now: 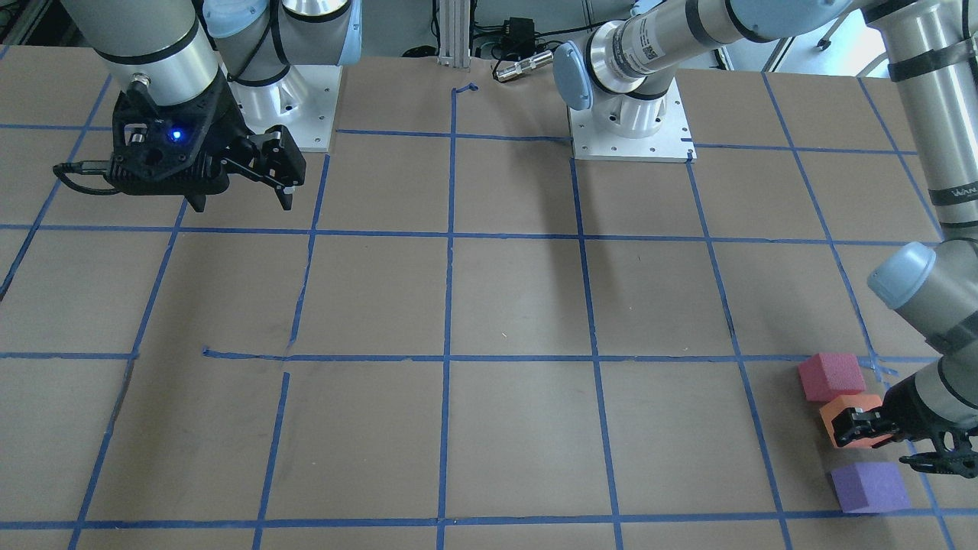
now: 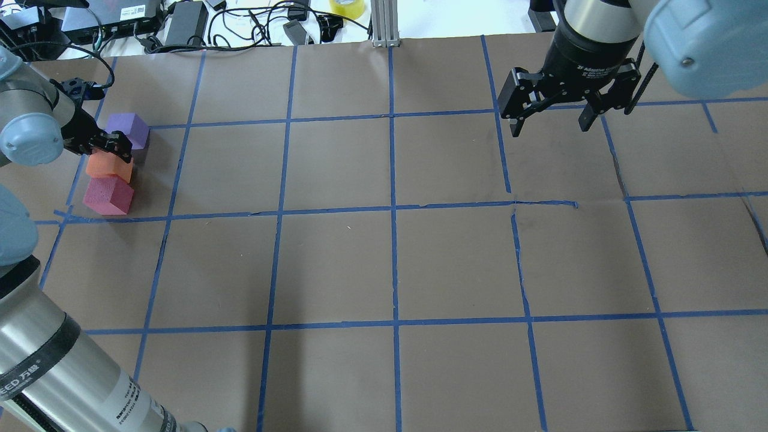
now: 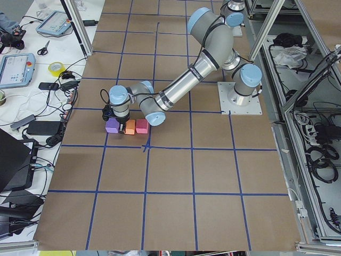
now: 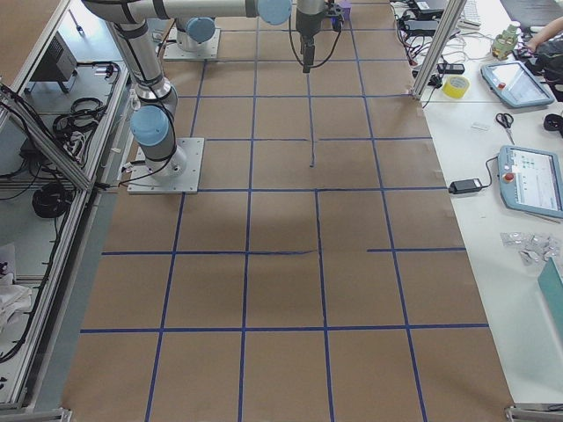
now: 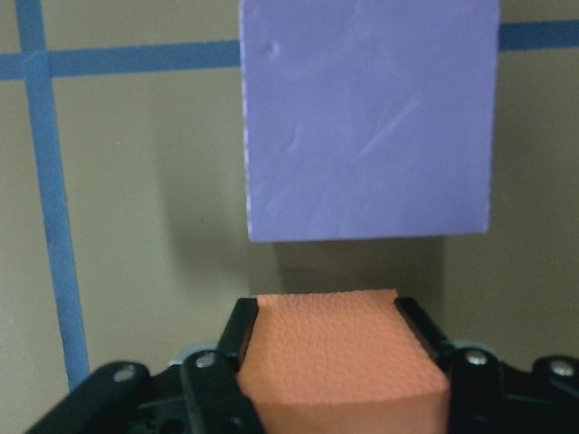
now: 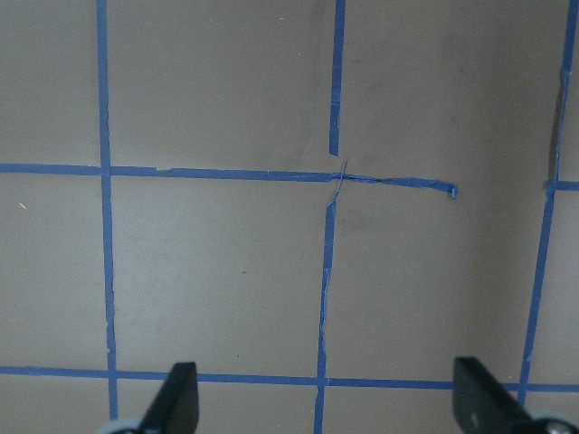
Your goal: Arrange blocks in a line
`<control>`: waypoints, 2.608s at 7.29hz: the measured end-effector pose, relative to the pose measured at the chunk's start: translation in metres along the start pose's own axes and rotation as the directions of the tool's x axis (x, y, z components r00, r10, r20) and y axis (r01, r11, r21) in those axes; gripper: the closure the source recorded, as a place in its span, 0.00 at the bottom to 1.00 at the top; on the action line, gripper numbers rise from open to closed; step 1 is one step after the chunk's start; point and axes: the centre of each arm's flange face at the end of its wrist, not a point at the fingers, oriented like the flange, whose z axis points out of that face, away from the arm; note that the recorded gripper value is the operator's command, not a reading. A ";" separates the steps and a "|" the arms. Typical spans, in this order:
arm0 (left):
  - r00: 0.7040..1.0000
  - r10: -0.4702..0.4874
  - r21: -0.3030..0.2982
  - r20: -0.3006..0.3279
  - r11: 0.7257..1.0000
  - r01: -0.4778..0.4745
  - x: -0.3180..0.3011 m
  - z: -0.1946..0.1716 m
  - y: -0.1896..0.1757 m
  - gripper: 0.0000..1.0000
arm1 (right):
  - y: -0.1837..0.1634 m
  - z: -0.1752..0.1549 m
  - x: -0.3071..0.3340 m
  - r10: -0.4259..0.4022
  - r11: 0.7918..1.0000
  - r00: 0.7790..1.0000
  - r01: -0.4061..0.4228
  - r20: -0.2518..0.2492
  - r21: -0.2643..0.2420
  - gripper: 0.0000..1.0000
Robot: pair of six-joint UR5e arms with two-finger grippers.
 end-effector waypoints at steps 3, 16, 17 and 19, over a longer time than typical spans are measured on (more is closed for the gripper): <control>0.999 -0.018 0.016 -0.040 1.000 0.018 0.005 0.005 -0.002 0.56 | 0.000 0.000 0.000 -0.005 1.000 1.000 0.005 -0.004 -0.002 0.00; 0.991 0.032 -0.127 -0.130 0.991 -0.049 0.052 -0.137 0.026 0.00 | 0.000 0.000 0.000 -0.002 1.000 1.000 0.002 -0.002 0.000 0.00; 0.990 0.033 -0.145 -0.140 0.988 -0.054 0.075 -0.185 0.041 0.00 | 0.000 0.000 0.000 -0.002 1.000 1.000 0.002 -0.002 0.001 0.00; 0.993 -0.001 -0.148 -0.120 0.989 -0.017 0.170 -0.273 0.065 0.00 | 0.000 0.000 0.000 0.000 1.000 1.000 0.000 -0.002 -0.001 0.00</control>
